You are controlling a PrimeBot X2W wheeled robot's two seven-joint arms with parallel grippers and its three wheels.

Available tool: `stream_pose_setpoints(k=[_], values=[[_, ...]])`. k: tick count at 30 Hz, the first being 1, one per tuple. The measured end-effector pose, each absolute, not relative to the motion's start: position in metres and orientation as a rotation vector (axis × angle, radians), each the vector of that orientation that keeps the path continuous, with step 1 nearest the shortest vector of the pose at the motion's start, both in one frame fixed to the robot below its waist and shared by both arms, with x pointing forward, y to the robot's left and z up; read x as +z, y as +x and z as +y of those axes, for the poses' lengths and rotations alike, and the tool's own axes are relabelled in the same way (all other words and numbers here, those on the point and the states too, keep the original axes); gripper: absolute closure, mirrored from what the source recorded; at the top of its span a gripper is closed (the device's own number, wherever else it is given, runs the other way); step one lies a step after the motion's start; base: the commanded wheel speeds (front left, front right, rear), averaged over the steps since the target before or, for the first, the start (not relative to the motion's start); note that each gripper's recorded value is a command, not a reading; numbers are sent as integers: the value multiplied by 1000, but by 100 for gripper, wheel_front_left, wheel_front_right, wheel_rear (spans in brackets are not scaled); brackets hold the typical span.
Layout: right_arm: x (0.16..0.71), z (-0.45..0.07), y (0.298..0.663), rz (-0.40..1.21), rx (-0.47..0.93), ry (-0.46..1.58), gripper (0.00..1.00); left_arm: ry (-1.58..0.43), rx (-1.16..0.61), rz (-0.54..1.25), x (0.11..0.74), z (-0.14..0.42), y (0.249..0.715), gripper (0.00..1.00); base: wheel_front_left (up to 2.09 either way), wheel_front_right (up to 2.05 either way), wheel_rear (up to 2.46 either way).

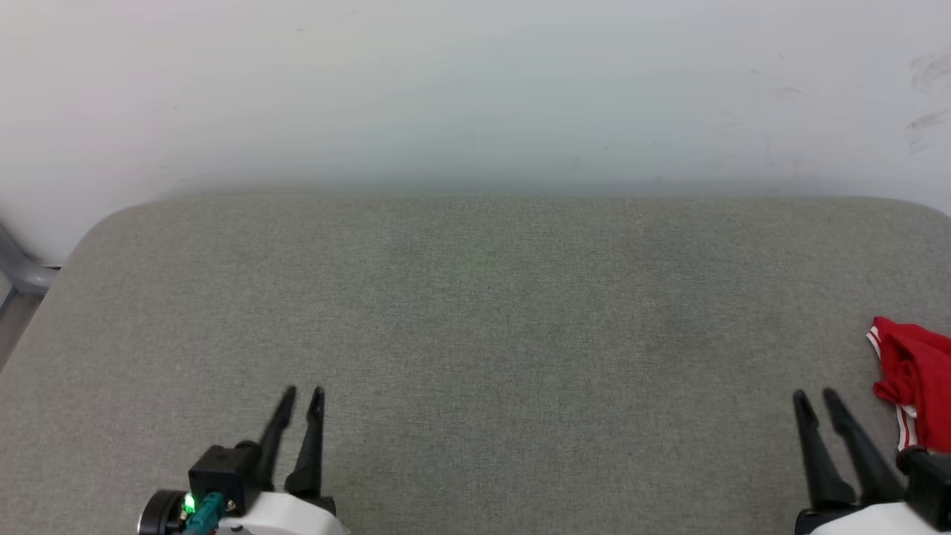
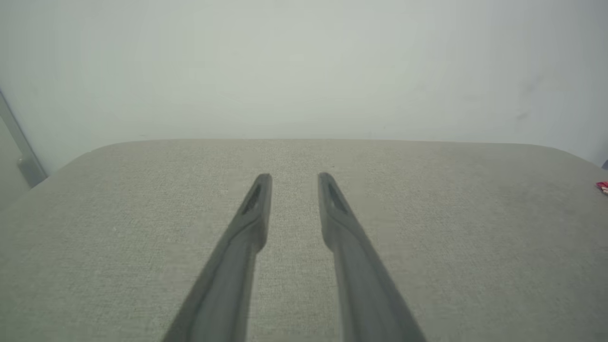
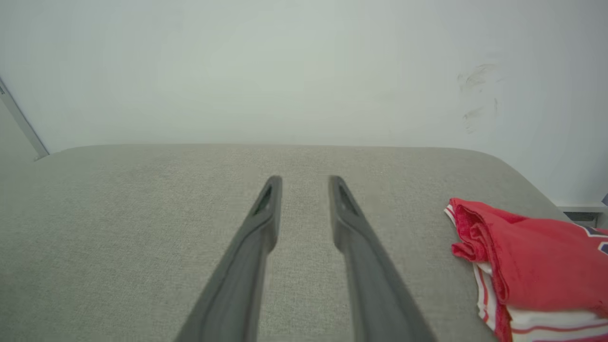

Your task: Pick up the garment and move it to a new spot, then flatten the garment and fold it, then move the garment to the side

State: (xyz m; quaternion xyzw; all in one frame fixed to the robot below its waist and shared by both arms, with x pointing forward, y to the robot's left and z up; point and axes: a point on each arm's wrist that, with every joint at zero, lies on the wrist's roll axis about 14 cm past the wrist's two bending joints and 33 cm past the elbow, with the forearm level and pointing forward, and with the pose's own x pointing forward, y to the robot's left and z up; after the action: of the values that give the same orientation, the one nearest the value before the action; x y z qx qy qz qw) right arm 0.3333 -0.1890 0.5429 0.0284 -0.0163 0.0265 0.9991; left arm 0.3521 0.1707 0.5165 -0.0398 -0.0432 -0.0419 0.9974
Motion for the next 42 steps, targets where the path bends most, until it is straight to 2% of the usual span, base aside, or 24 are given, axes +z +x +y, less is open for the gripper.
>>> stream_pose_setpoints(k=[16,42], values=[[526,-186,339,7,65,359,100,-358,-12,30,494,183,354,100,0,0,0],[517,-187,355,19,59,770,100,-761,40,77,491,193,366,100,0,0,0]])
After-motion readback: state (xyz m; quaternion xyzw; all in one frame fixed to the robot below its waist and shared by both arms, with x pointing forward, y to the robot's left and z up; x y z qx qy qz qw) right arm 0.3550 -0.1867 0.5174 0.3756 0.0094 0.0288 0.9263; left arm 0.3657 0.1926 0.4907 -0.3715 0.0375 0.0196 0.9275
